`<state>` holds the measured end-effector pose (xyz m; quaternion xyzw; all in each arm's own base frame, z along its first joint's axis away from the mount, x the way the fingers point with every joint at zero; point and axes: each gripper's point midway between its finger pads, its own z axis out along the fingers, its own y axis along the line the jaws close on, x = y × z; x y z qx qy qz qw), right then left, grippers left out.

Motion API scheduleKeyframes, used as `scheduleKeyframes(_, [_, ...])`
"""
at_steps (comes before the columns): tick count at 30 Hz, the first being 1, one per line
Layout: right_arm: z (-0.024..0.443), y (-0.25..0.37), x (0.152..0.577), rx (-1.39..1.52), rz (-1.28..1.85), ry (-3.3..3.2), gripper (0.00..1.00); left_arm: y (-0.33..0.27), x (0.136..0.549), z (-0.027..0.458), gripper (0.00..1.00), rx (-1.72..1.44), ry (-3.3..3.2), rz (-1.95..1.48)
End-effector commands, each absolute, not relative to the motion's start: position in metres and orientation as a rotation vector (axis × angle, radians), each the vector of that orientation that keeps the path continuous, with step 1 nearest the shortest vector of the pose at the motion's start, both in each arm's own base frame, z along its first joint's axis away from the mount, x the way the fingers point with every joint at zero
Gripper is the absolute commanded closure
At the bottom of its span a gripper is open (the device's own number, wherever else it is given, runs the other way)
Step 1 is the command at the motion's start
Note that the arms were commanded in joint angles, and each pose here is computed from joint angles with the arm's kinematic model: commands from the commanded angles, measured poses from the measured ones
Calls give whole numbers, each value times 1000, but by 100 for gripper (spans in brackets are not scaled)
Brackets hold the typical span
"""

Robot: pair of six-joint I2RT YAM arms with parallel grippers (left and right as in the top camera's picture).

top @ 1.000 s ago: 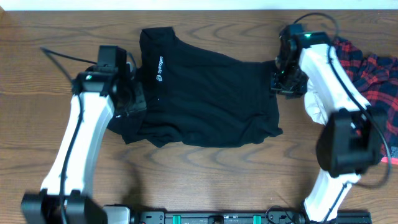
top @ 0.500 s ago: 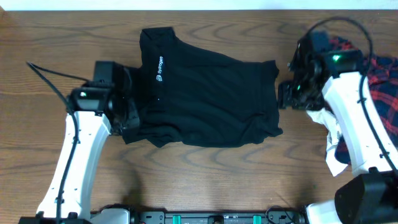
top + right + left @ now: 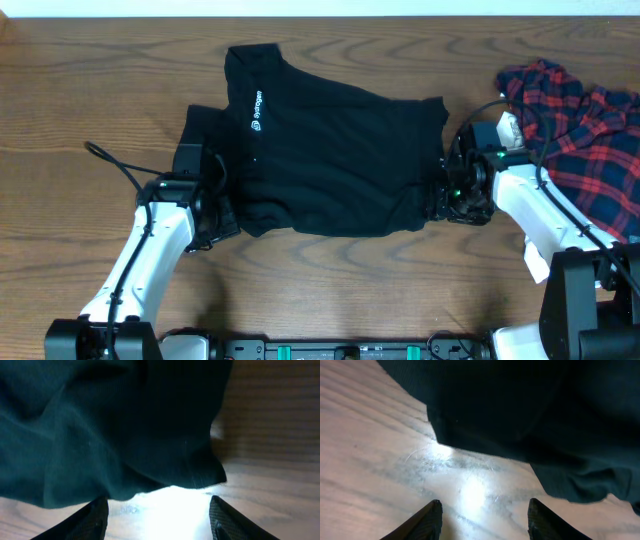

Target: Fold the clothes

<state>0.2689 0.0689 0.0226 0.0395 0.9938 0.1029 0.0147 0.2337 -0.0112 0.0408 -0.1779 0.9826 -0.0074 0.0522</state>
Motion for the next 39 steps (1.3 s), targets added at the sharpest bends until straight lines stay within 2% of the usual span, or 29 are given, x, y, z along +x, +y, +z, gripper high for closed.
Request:
scheduleKeyframes(1, [23, 73, 268, 95, 349, 3063, 36, -10, 233, 30, 44, -581, 2964, -29])
scheduleKeyframes(11, [22, 73, 268, 94, 349, 3061, 37, -11, 249, 21, 44, -475, 2910, -43])
scheduleKeyframes(22, [22, 72, 267, 95, 349, 3066, 37, -10, 253, -9, 44, -341, 2991, -5])
scheduleKeyframes(34, [22, 72, 265, 97, 347, 3073, 36, -8, 259, -17, 44, -324, 2984, 17])
scheduleKeyframes(35, [22, 72, 265, 97, 347, 3073, 36, -8, 259, -17, 47, -324, 2985, 17])
scheduleKeyframes(36, [22, 72, 265, 97, 348, 3073, 36, -8, 259, -17, 56, -324, 2985, 17])
scheduleKeyframes(37, [22, 72, 265, 97, 347, 3073, 36, -8, 259, -17, 73, -324, 2986, 18])
scheduleKeyframes(38, [22, 72, 265, 97, 347, 3073, 36, -8, 258, -17, 85, -325, 2987, 18])
scheduleKeyframes(39, [22, 72, 265, 97, 347, 3074, 36, -8, 258, -17, 90, -325, 2989, 18])
